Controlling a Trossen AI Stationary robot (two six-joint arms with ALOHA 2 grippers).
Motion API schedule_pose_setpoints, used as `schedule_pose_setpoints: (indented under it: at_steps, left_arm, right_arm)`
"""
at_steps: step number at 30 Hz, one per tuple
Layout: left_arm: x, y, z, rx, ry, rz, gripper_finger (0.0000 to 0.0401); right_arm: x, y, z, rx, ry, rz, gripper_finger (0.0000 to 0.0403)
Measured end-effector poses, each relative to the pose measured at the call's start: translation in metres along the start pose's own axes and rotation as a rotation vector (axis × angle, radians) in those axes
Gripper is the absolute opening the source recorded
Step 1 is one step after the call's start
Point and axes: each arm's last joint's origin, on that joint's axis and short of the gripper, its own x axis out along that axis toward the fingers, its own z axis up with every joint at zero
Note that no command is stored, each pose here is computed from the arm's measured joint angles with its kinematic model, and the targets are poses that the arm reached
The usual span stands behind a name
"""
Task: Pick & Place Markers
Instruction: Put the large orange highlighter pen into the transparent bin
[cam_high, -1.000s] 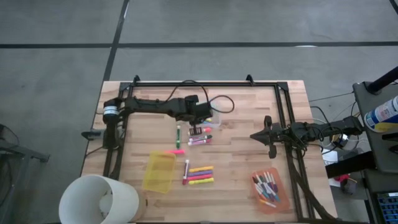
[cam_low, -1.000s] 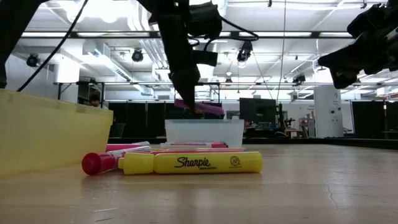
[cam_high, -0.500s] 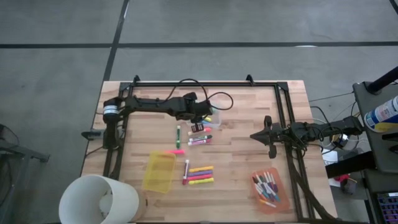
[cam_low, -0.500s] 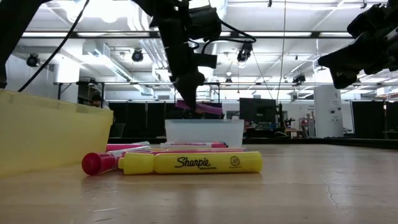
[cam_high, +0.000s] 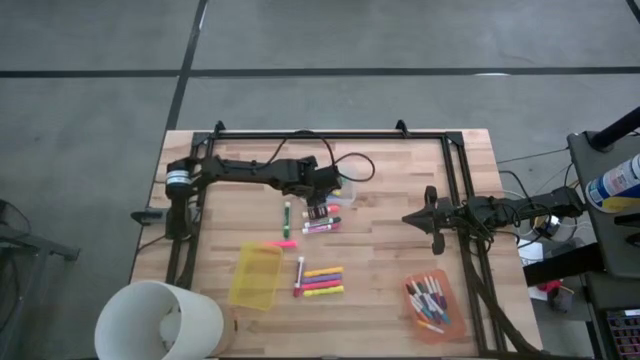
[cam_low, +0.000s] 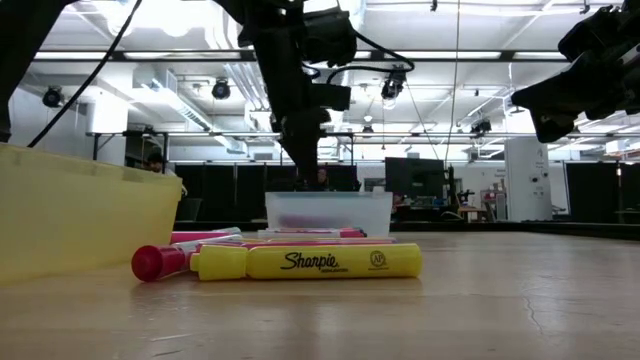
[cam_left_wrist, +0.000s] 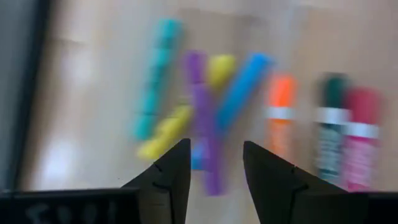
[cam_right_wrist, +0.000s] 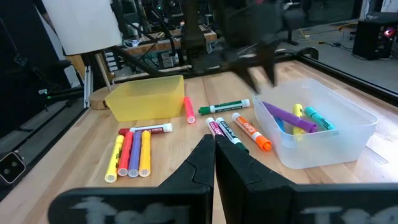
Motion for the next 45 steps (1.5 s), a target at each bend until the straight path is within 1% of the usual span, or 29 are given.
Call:
schedule_pose_setpoints:
  at_steps: [4,5,7,11,15,20,22,24,27,31,36,38,42,45]
  left_arm:
    - [-0.005,-0.019,0.001,0.003,-0.008,-0.232,0.0142]
    - [-0.006,-0.023,0.001,0.003,-0.014,-0.276,0.0142]
    - [-0.009,-0.033,0.001,0.009,-0.020,-0.328,0.0142]
    - [-0.015,-0.052,0.000,0.048,-0.027,-0.361,0.0142]
    - [-0.020,-0.067,-0.002,0.064,-0.027,-0.380,0.0142]
    - [-0.026,-0.083,-0.004,0.048,-0.038,-0.402,0.0142]
    - [-0.027,-0.092,-0.004,0.037,-0.065,-0.423,0.0142]
    - [-0.026,-0.100,-0.006,0.048,-0.093,-0.459,0.0142]
    - [-0.022,-0.110,-0.011,0.059,-0.105,-0.476,0.0142]
    - [-0.015,-0.115,-0.020,0.051,-0.080,-0.477,0.0142]
    - [-0.009,-0.117,-0.023,0.008,-0.092,-0.485,0.0142]
    - [-0.006,-0.119,-0.026,0.002,-0.087,-0.500,0.0142]
    - [-0.002,-0.126,-0.029,-0.011,-0.139,-0.539,0.0142]
    - [0.002,-0.130,-0.034,-0.003,-0.131,-0.555,0.0142]
  right_arm:
    - [0.000,0.000,0.000,0.000,-0.001,0.000,0.0009]
    - [0.000,0.000,0.000,0.000,0.000,0.000,0.0009]
    - [0.000,0.000,0.000,0.000,0.000,0.000,0.0009]
    - [0.000,0.000,0.000,0.000,0.000,0.000,0.0009]
    - [0.000,0.000,0.000,0.000,0.000,0.000,0.0009]
    - [0.000,0.000,0.000,0.000,0.000,0.000,0.0009]
    - [0.000,0.000,0.000,0.000,0.000,0.000,0.0009]
    - [0.000,0.000,0.000,0.000,0.000,0.000,0.0009]
    - [0.000,0.000,0.000,0.000,-0.001,0.000,0.0009]
    - [0.000,0.000,0.000,0.000,0.000,0.000,0.0009]
    - [0.000,0.000,0.000,0.000,-0.001,0.000,0.0009]
    - [0.000,0.000,0.000,0.000,0.000,0.000,0.0009]
    - [0.000,0.000,0.000,0.000,-0.001,0.000,0.0009]
    - [0.000,0.000,0.000,0.000,-0.001,0.000,0.0009]
